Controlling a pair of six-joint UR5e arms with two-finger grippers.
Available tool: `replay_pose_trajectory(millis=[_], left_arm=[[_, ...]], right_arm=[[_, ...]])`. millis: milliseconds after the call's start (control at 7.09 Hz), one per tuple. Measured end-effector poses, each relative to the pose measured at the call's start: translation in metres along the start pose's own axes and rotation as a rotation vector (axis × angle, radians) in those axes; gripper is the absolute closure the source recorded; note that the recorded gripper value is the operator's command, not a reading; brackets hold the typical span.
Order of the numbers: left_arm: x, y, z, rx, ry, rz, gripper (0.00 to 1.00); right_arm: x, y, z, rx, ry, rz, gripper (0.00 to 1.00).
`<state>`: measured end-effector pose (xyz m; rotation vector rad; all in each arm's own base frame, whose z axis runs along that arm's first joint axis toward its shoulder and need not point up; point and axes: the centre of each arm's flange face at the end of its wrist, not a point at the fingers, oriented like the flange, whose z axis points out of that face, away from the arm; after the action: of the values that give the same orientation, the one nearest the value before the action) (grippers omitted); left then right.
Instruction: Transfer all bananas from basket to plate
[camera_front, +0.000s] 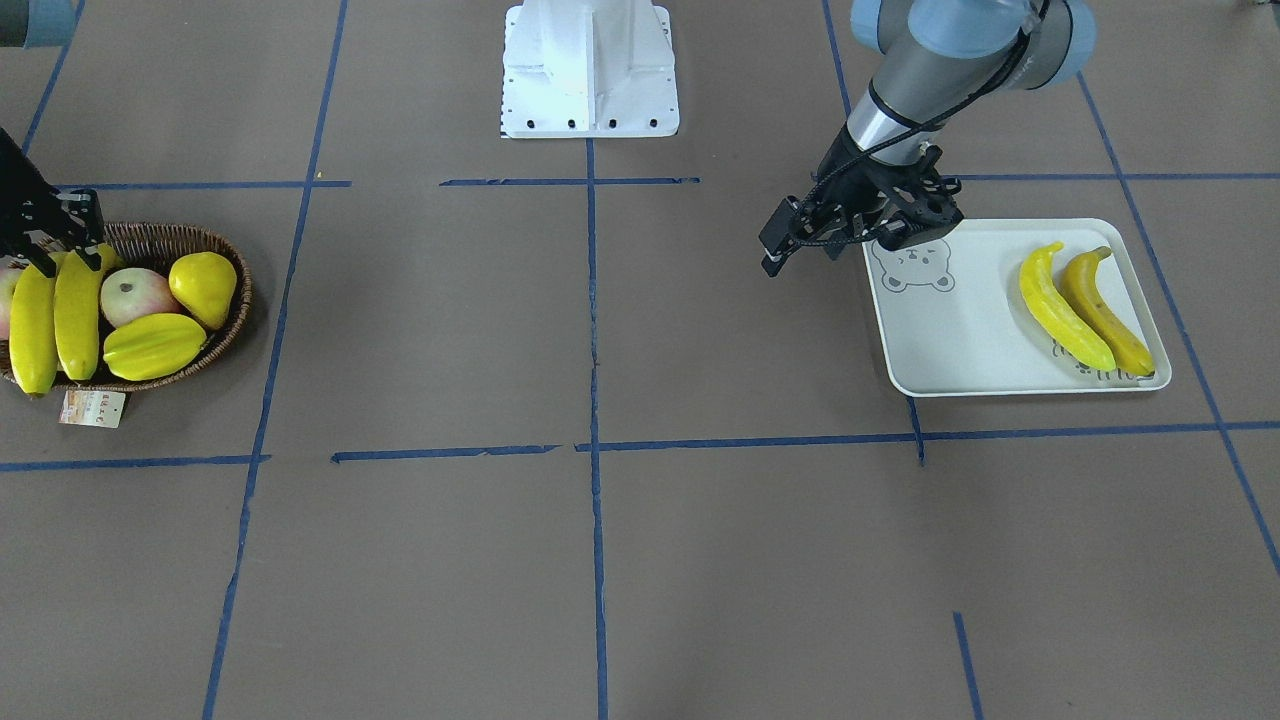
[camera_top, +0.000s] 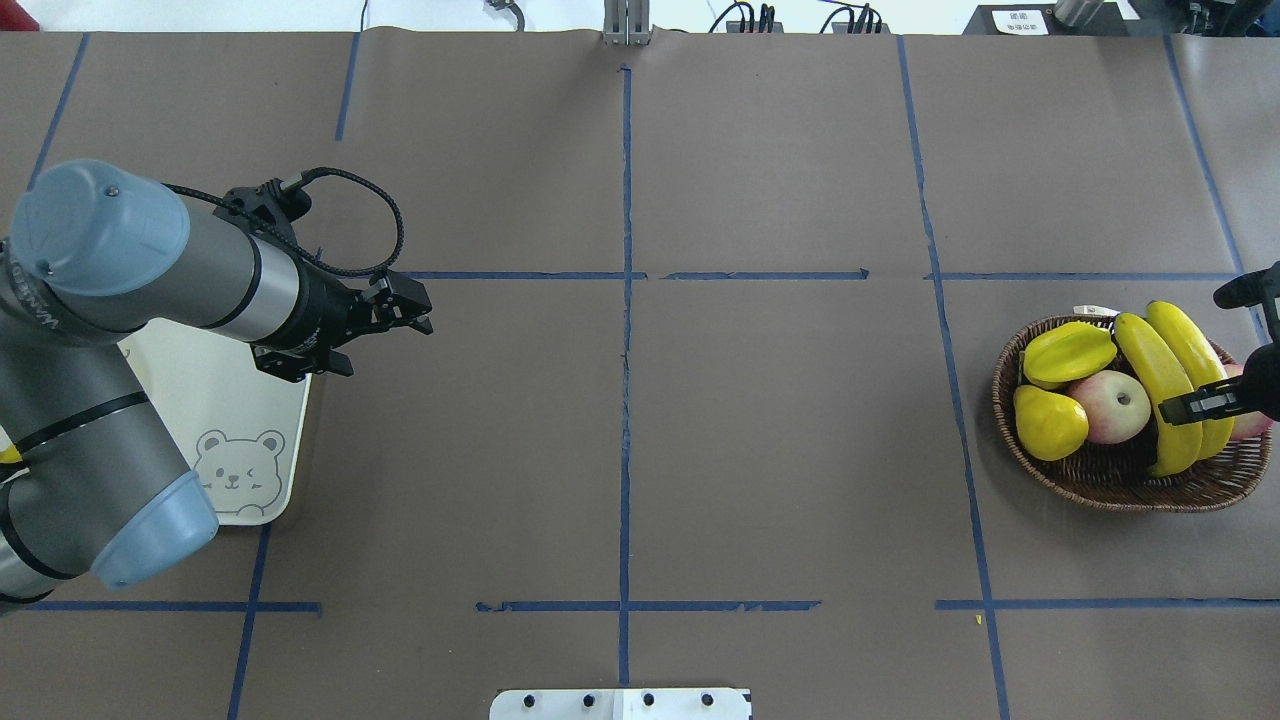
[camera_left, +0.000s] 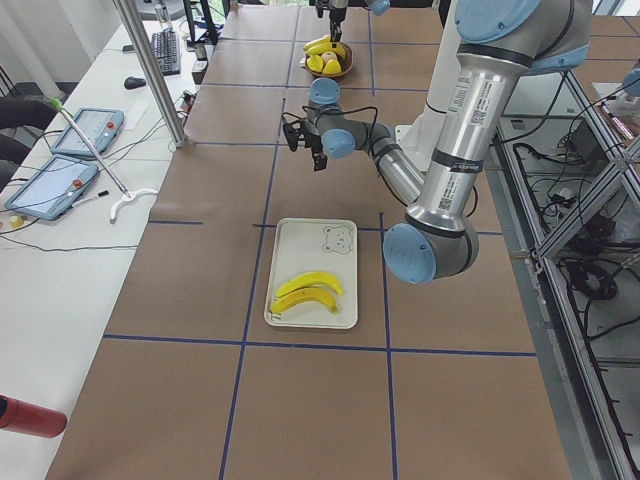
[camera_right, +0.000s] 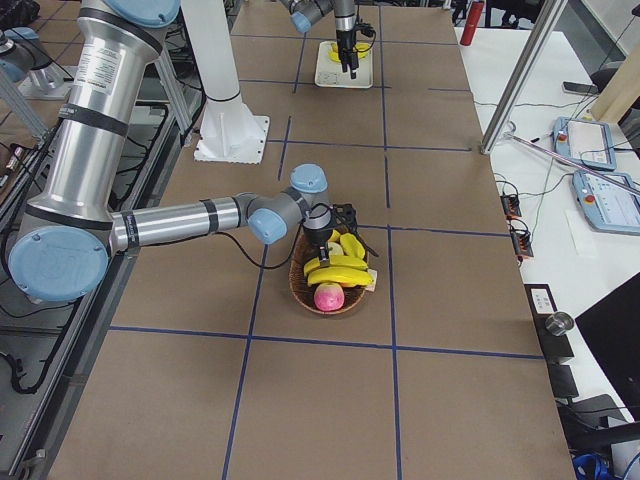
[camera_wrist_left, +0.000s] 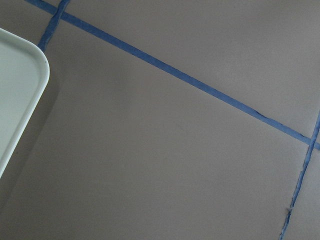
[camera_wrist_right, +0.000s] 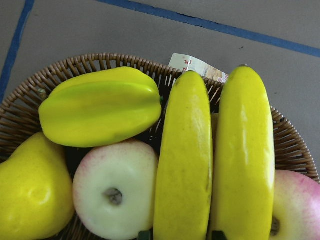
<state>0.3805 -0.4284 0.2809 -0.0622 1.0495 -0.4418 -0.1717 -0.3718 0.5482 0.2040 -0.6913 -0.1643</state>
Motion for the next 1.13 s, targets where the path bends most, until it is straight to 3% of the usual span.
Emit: replay_pose_trajectory(millis=[1129], left_arm=[[0.0068, 0.0069, 0.0017, -0.008, 0.006, -0.007, 0.0]], right_arm=[[-0.0086, 0.0017, 0.0077, -0.013, -0.002, -0.011, 0.43]])
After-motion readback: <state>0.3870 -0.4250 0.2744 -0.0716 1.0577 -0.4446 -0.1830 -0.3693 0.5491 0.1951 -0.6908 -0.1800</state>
